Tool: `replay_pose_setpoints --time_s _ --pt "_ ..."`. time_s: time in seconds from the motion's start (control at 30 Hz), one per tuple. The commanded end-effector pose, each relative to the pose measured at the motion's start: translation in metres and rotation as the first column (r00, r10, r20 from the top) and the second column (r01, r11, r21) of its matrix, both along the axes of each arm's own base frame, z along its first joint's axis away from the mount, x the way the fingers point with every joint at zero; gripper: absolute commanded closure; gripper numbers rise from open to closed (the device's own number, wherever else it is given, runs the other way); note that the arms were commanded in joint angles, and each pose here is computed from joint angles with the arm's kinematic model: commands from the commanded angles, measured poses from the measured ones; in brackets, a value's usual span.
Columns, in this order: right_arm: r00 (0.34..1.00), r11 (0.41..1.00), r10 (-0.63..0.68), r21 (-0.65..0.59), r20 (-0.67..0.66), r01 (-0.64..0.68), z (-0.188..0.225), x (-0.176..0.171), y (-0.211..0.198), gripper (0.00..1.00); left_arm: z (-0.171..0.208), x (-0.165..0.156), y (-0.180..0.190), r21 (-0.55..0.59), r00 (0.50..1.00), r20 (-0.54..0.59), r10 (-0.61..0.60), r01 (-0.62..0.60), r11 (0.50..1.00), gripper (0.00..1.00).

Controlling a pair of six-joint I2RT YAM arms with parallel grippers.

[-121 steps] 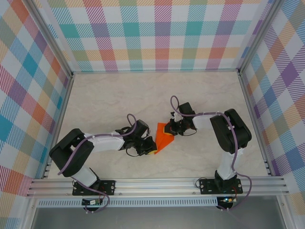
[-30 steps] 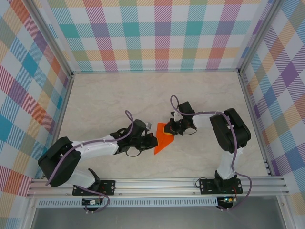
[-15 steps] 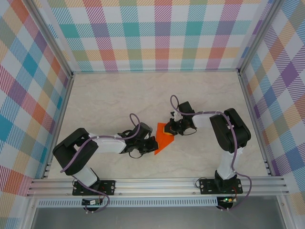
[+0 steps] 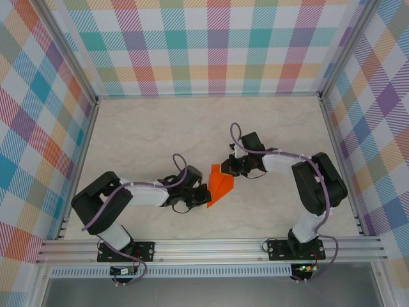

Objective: Fold a paper plane with a square sheet of paper (pick it up from the middle)
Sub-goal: Fourth fold the wing at the center of the table.

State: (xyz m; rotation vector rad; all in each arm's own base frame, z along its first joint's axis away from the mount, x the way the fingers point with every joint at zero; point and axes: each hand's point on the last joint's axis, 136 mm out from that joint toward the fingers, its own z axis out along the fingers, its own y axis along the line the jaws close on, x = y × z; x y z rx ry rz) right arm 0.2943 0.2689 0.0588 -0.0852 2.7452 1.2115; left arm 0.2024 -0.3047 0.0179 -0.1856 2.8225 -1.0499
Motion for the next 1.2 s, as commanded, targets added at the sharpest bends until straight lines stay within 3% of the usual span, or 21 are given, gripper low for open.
replay_pose_setpoints --time_s 0.0,0.23,0.53,1.17 --pt "0.996 0.995 0.091 0.037 -0.001 -0.091 0.000 -0.026 0.016 0.97 -0.035 -0.025 0.028 0.148 0.995 -0.102 0.016 -0.001 0.989 1.00" --pt "0.984 0.985 0.172 0.026 -0.051 -0.171 -0.020 -0.062 0.030 0.98 -0.038 -0.026 0.031 0.166 0.994 -0.109 0.025 -0.007 0.986 1.00" --pt "0.972 0.979 0.201 0.011 -0.119 -0.201 -0.044 -0.083 0.023 0.98 -0.039 -0.026 0.032 0.174 0.993 -0.111 0.032 -0.012 0.985 1.00" --pt "0.981 0.981 0.190 0.028 0.045 -0.191 -0.018 -0.064 0.029 0.97 -0.041 -0.028 0.035 0.194 0.992 -0.126 0.031 -0.006 0.981 1.00"
